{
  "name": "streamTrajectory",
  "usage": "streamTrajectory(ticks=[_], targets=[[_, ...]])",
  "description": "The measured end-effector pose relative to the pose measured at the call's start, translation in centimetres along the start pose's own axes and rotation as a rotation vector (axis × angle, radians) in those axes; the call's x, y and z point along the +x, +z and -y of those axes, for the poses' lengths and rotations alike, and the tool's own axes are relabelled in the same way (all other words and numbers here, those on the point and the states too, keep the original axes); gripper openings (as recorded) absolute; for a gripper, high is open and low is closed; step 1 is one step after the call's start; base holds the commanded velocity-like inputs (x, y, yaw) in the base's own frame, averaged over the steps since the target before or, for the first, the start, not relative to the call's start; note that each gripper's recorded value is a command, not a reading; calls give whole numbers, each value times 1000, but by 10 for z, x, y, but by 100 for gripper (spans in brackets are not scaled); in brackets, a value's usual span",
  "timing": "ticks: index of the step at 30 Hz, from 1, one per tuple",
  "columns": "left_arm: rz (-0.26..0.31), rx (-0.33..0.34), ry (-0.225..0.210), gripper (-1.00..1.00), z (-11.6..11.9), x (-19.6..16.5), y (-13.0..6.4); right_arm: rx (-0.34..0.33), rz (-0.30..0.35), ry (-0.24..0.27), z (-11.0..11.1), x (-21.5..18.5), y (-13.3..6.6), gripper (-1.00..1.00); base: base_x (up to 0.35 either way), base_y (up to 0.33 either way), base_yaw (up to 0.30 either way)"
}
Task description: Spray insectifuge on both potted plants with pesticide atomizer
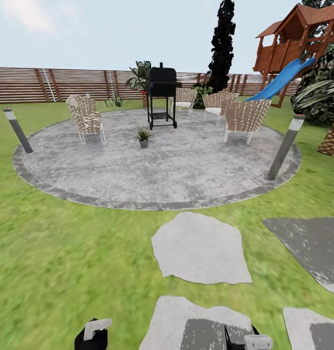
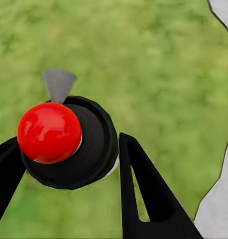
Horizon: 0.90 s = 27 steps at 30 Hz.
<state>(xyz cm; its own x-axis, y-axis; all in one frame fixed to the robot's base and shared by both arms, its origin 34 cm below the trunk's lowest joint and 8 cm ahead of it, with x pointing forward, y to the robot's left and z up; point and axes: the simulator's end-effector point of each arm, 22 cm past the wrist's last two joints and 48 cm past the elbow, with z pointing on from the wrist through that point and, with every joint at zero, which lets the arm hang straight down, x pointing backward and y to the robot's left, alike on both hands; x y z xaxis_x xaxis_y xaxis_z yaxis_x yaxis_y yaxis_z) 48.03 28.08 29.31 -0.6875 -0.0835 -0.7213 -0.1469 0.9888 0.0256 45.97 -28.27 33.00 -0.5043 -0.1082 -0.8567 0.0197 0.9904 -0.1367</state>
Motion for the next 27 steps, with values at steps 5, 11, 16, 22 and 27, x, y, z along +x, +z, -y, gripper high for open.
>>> streamTrajectory(ticks=[5, 11, 16, 22, 27], targets=[[0, 0, 0, -100, 0, 0, 0, 0, 0, 0, 0, 0, 0, 100, 337, 0, 0], [0, 0, 0, -100, 0, 0, 0, -1, 0, 0, 0, 0, 0, 100, 337, 0, 0], [0, 0, 0, -100, 0, 0, 0, 0, 0, 0, 0, 0, 0, 100, 337, 0, 0], [0, 0, 0, -100, 0, 0, 0, -1, 0, 0, 0, 0, 0, 100, 337, 0, 0], [0, 0, 0, -100, 0, 0, 0, -1, 1, -1, 0, 0, 0, 100, 337, 0, 0]])
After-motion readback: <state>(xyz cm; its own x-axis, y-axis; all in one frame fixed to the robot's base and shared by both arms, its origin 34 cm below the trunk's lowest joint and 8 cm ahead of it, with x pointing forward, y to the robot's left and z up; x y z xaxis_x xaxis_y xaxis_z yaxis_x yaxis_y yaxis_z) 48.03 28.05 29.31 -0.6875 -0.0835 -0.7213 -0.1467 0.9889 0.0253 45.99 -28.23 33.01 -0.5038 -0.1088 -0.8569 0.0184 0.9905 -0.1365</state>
